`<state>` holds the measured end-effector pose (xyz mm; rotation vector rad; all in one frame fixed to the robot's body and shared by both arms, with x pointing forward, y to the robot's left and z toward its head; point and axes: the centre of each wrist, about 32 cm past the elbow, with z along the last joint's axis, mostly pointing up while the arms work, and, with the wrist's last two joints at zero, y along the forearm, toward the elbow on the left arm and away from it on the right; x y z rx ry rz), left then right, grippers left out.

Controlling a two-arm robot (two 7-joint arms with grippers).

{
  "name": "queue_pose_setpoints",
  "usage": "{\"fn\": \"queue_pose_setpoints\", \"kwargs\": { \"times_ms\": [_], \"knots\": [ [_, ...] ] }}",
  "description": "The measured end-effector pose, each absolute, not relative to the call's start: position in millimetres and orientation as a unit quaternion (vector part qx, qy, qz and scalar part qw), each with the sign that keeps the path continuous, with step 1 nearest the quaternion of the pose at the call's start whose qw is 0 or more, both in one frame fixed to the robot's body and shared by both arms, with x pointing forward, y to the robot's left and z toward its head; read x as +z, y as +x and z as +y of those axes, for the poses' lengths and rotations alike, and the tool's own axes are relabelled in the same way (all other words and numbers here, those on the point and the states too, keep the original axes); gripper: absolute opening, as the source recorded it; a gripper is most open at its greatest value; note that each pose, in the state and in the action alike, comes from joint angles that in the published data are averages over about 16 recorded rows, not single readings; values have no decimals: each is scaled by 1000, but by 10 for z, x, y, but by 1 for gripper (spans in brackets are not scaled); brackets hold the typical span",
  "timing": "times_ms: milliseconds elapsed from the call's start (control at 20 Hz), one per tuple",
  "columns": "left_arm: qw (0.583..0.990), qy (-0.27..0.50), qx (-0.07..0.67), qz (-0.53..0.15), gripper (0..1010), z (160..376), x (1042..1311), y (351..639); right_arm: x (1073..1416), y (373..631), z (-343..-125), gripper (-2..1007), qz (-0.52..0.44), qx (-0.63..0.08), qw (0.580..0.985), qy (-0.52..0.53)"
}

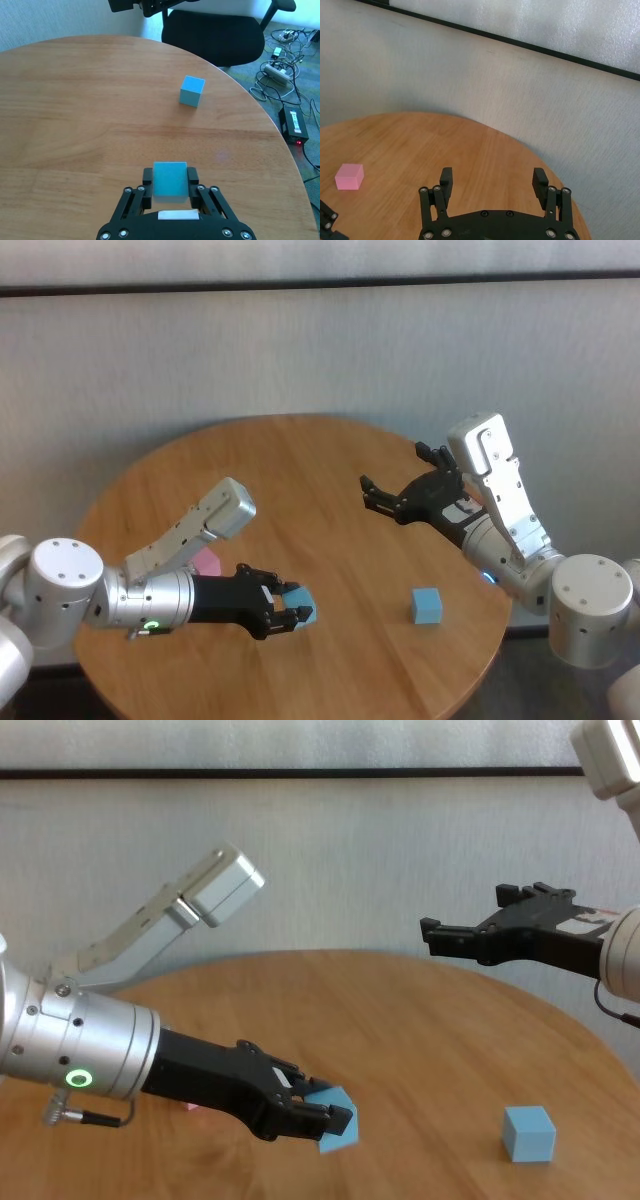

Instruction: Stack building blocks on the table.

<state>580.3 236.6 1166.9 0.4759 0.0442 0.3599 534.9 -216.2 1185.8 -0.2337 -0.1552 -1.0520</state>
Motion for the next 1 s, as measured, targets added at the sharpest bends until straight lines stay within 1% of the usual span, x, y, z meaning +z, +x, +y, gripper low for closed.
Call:
{"fn": "queue_pose_setpoints", "kwargs": {
  "times_ms": [200,650,800,1000],
  "knots": [
    [956,234,177,22,584,2368,11671,5801,11858,5349,-2162,1005,-74,-500,855,-111],
    [956,218,196,22,871,2420,11702,5761,11858,5349,-2162,1005,-74,-500,855,-111],
    [954,202,220,15,932,2478,11738,5718,11858,5349,-2162,1005,-74,-500,855,-111],
    [948,168,271,-4,980,2581,11800,5637,11858,5349,-2162,1004,-74,-500,855,-111]
  ]
}}
